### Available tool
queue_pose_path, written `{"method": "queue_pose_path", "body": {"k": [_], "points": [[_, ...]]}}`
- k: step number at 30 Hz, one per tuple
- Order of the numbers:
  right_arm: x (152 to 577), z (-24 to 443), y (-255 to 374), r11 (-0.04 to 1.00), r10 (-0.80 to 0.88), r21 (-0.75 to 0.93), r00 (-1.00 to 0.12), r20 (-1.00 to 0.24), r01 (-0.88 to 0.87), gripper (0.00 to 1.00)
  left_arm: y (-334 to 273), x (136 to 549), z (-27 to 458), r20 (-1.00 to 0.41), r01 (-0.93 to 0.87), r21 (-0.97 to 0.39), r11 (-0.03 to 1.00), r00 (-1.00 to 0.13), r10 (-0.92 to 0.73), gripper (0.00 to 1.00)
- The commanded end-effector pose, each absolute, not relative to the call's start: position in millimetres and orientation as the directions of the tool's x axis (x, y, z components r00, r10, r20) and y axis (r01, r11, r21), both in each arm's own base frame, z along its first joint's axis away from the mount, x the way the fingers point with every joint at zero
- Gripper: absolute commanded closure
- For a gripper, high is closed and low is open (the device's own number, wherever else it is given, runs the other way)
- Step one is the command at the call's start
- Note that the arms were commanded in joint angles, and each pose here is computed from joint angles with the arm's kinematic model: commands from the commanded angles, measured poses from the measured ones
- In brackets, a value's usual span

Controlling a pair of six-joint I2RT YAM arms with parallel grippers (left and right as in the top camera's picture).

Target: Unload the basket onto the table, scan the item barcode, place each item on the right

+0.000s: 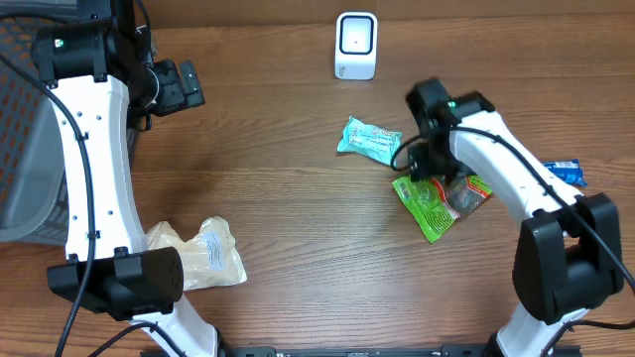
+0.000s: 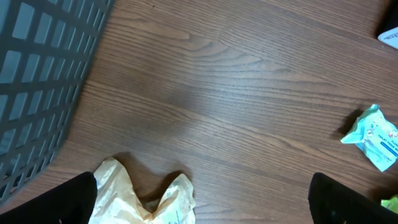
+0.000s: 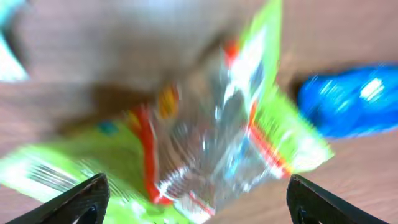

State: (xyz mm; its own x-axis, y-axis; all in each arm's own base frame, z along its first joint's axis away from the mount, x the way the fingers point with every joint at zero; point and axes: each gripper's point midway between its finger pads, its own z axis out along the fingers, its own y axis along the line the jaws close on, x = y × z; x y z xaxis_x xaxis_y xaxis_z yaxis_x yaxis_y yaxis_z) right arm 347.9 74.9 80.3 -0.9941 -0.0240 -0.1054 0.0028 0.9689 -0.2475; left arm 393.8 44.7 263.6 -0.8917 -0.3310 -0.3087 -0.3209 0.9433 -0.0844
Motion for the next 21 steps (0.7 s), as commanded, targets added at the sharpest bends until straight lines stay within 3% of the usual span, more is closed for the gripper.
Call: {"method": "queue_pose_path", "body": {"k": [1, 4, 6, 14, 18, 21], "points": [[360.3, 112.2, 100.9, 0.986, 0.111, -0.105, -0.980, -0.165, 0.129, 0.09, 45.7, 392.9, 273.0, -0.336, -0.298, -0.085, 0.951, -0.890, -0.309, 0.00], [336.5, 112.3, 95.2, 0.919, 0.382, -0.068, -0.920, -0.087, 0.388, 0.07, 45.7, 392.9, 273.0, -0.336, -0.298, -0.085, 0.951, -0.890, -0.309, 0.00], [319.8, 104.7, 86.4, 0.877, 0.465, -0.112, -0.884, -0.041, 0.467, 0.06, 45.7, 392.9, 273.0, -0.336, -0.298, -0.085, 0.951, -0.890, -0.309, 0.00], [287.2, 27.3, 102.9, 0.855, 0.512, 0.013, -0.848, 0.138, 0.518, 0.05, 45.7, 392.9, 273.0, -0.336, -0.298, -0.085, 0.951, -0.890, -0.309, 0.00], [298.4, 28.5, 100.1, 0.887, 0.430, 0.120, -0.892, 0.140, 0.446, 0.04, 45.6, 393.0, 273.0, -0.336, -0.298, -0.085, 0.951, -0.890, -0.309, 0.00], [310.1, 26.6, 93.5, 0.982, 0.143, 0.121, -0.989, 0.039, 0.147, 0.01, 45.6, 393.0, 273.0, -0.336, -0.298, -0.085, 0.951, -0.890, -0.309, 0.00]]}}
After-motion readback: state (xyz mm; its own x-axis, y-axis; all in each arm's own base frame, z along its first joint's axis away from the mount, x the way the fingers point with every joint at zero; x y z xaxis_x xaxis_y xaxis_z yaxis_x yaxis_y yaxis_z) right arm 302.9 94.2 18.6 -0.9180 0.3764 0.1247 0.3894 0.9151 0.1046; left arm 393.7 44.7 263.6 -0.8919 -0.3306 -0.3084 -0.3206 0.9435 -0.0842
